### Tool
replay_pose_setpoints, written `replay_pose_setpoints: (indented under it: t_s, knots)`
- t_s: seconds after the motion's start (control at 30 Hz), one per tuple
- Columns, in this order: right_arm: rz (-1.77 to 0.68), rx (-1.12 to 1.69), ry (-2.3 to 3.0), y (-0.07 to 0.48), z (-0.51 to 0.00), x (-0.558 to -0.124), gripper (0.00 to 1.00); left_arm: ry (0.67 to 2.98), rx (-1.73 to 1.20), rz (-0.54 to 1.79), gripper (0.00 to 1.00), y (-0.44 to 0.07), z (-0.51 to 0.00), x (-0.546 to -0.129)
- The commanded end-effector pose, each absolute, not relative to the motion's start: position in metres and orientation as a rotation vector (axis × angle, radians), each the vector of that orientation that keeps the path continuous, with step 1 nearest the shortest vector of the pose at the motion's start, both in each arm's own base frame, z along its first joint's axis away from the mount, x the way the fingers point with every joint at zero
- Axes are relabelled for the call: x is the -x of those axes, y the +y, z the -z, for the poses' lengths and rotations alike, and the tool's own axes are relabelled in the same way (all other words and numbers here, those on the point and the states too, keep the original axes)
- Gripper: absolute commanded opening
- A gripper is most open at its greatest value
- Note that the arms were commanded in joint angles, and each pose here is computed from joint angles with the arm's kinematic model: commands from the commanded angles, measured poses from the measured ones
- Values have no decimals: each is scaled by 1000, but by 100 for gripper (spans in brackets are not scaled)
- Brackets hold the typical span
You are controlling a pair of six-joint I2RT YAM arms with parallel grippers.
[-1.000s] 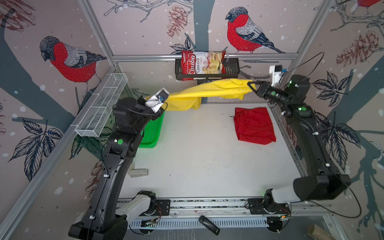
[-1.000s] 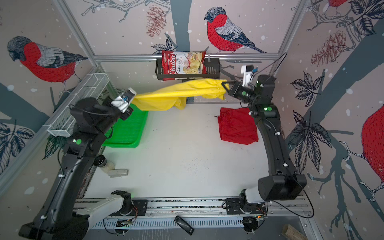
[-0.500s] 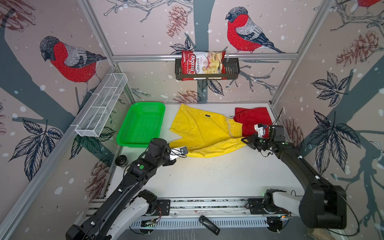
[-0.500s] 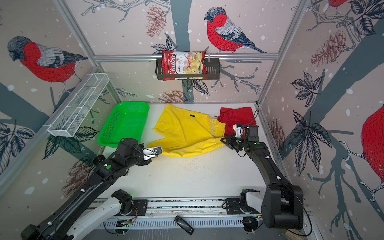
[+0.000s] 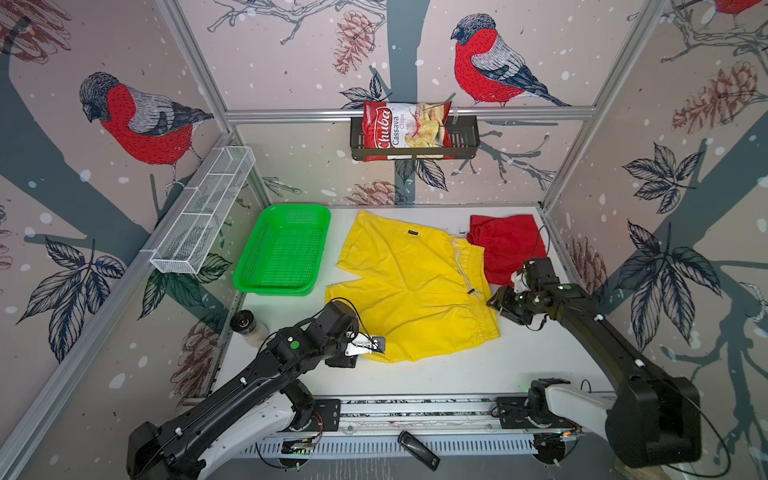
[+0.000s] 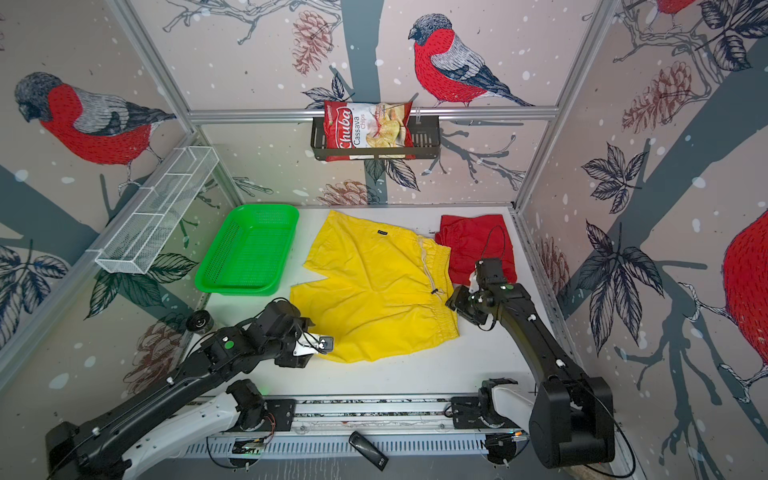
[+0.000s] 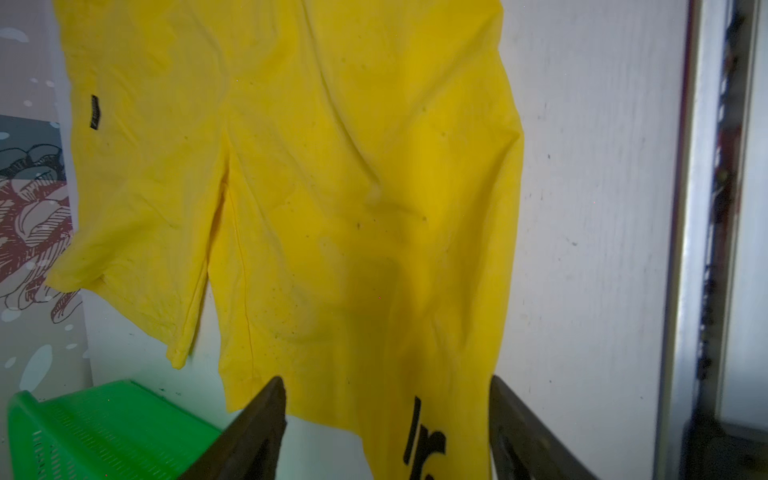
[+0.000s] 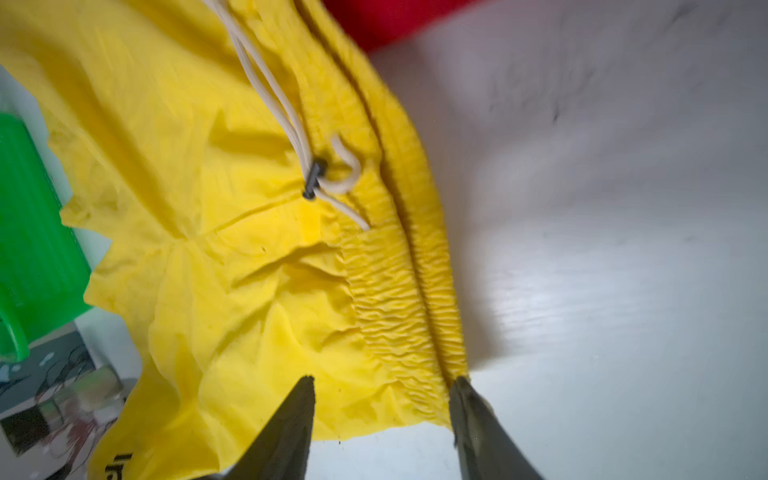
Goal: Fold and stack the shorts
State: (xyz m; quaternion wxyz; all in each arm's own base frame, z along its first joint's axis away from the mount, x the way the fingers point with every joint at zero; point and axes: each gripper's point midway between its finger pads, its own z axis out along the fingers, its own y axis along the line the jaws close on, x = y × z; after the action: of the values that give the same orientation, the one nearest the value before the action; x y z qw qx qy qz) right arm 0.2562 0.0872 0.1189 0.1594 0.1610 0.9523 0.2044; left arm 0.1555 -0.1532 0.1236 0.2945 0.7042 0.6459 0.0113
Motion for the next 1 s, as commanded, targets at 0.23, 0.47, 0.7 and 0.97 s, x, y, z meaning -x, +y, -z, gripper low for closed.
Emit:
replay_pose_setpoints:
  t_s: [0.23, 0.47, 0.7, 0.97]
  knots:
    - [-747, -168, 2540, 170, -155, -286, 51, 1826, -1494, 227, 77, -188, -164, -176]
    - [-848, -139, 2611, 206, -94, -284, 49, 1916, -1120, 353, 78, -204, -196, -221]
    - [-719, -285, 2742, 171, -31, -257, 49, 2215, -776, 412, 72, -220, -180, -273]
    - [-598, -441, 2806, 123, -8, -215, 50, 2412, -447, 399, 65, -190, -145, -300]
